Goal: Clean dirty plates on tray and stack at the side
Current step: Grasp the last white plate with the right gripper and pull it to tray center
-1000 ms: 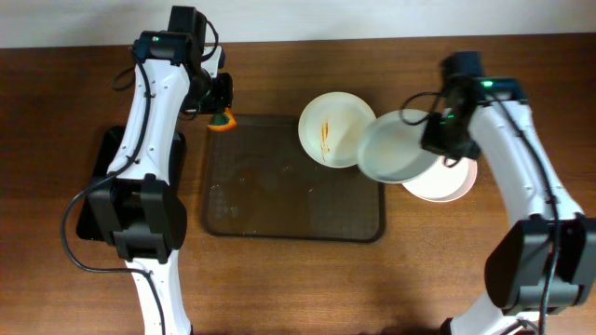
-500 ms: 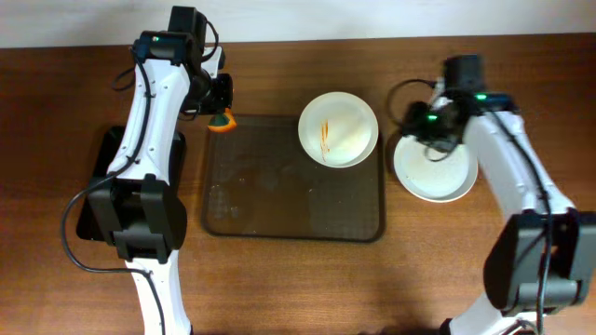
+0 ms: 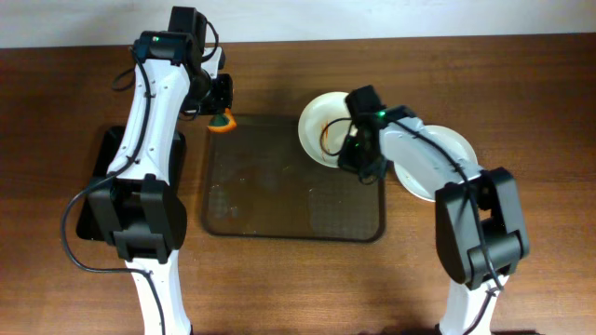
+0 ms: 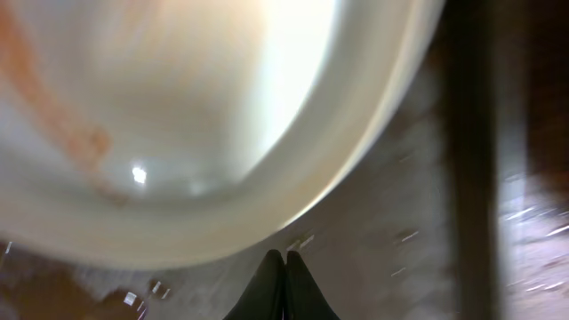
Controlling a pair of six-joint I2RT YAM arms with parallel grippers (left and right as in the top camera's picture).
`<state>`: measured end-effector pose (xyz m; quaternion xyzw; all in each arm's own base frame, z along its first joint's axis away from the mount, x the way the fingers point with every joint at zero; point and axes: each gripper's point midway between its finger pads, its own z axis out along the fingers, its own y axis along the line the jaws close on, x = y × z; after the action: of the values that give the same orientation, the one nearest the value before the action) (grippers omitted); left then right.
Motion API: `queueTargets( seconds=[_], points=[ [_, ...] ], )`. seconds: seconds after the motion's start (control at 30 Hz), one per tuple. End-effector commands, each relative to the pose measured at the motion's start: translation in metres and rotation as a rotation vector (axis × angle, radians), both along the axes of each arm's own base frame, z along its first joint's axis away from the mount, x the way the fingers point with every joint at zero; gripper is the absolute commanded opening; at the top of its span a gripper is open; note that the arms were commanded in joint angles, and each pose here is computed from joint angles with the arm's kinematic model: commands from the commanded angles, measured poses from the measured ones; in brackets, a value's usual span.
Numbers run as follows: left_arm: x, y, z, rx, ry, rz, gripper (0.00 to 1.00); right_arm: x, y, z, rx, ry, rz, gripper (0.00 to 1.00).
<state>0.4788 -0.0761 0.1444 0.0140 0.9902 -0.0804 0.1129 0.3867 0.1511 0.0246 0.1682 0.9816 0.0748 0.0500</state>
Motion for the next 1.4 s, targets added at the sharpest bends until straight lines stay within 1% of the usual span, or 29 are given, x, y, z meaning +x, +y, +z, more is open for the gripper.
queueTargets(
  seconds=[0.0,0.1,0.17,0.2,0.23,0.27,0.33,0.47,0.57,0.7,0.8,0.87,0.93,1.03,1.07,1.1,1.13,1.17,1.2,1.27,1.3,1.37],
  points=[
    [-0.003,0.005,0.002,0.012,0.001,-0.007,0.00,-0.016,0.035,0.001,0.068,0.031,0.073,0.04],
    [-0.004,0.005,0.002,0.012,0.005,-0.007,0.00,-0.016,0.043,0.011,0.119,0.023,0.103,0.05],
    [-0.004,0.005,0.002,0.012,0.005,-0.008,0.00,-0.002,0.040,0.034,0.141,-0.036,0.160,0.14],
    [-0.004,0.005,0.002,0.012,0.005,-0.007,0.00,0.010,0.034,0.044,0.137,-0.070,0.165,0.25],
    [-0.004,0.005,0.002,0.012,0.005,-0.007,0.00,0.029,0.010,0.051,0.074,-0.122,0.113,0.37],
    [-0.004,0.005,0.002,0.012,0.005,-0.007,0.00,0.037,-0.009,0.050,0.026,-0.140,0.076,0.41],
    [-0.004,0.005,0.002,0.012,0.005,-0.007,0.00,0.039,-0.023,0.042,-0.003,-0.124,0.048,0.41],
    [-0.003,0.005,0.002,0.012,0.004,-0.007,0.00,0.022,-0.027,0.006,-0.024,-0.012,-0.005,0.40],
    [-0.004,0.005,0.002,0.012,0.005,-0.007,0.00,0.017,-0.027,-0.007,-0.027,0.031,-0.024,0.28],
    [-0.003,0.005,0.002,0.012,0.003,-0.007,0.00,0.017,-0.027,-0.007,-0.027,0.029,-0.024,0.18],
    [-0.001,0.005,0.003,0.011,-0.006,-0.007,0.00,0.015,-0.026,-0.016,-0.025,0.055,-0.053,0.04],
    [-0.001,0.005,0.003,0.011,-0.006,-0.007,0.00,0.006,-0.013,-0.023,0.021,0.099,-0.032,0.04],
    [-0.001,0.005,0.003,0.011,-0.006,-0.007,0.00,-0.006,0.005,-0.023,0.023,0.124,0.014,0.04],
    [-0.001,0.005,0.003,0.011,-0.006,-0.007,0.00,-0.043,0.042,-0.022,-0.002,0.193,0.129,0.04],
    [-0.001,0.005,0.003,0.011,-0.006,-0.007,0.00,-0.054,0.057,-0.020,0.021,0.208,0.189,0.15],
    [-0.001,0.005,0.003,0.011,-0.006,-0.007,0.00,-0.058,0.067,-0.015,0.052,0.208,0.223,0.24],
    [-0.001,0.005,0.003,0.011,-0.006,-0.007,0.00,-0.056,0.074,-0.006,0.088,0.185,0.272,0.36],
    [-0.001,0.005,0.003,0.011,-0.007,-0.007,0.00,-0.045,0.076,0.005,0.104,0.130,0.362,0.56],
    [-0.001,0.005,0.003,0.011,-0.007,-0.007,0.00,-0.031,0.078,0.013,0.114,0.069,0.429,0.70],
    [-0.001,0.005,0.003,0.011,-0.007,-0.007,0.00,-0.002,0.082,0.018,0.127,-0.067,0.532,0.73],
    [-0.001,0.005,0.003,0.011,-0.007,-0.007,0.00,0.008,0.084,0.017,0.130,-0.106,0.544,0.71],
    [-0.001,0.005,0.003,0.011,-0.007,-0.007,0.00,0.027,0.088,0.007,0.112,-0.168,0.542,0.60]
  ],
)
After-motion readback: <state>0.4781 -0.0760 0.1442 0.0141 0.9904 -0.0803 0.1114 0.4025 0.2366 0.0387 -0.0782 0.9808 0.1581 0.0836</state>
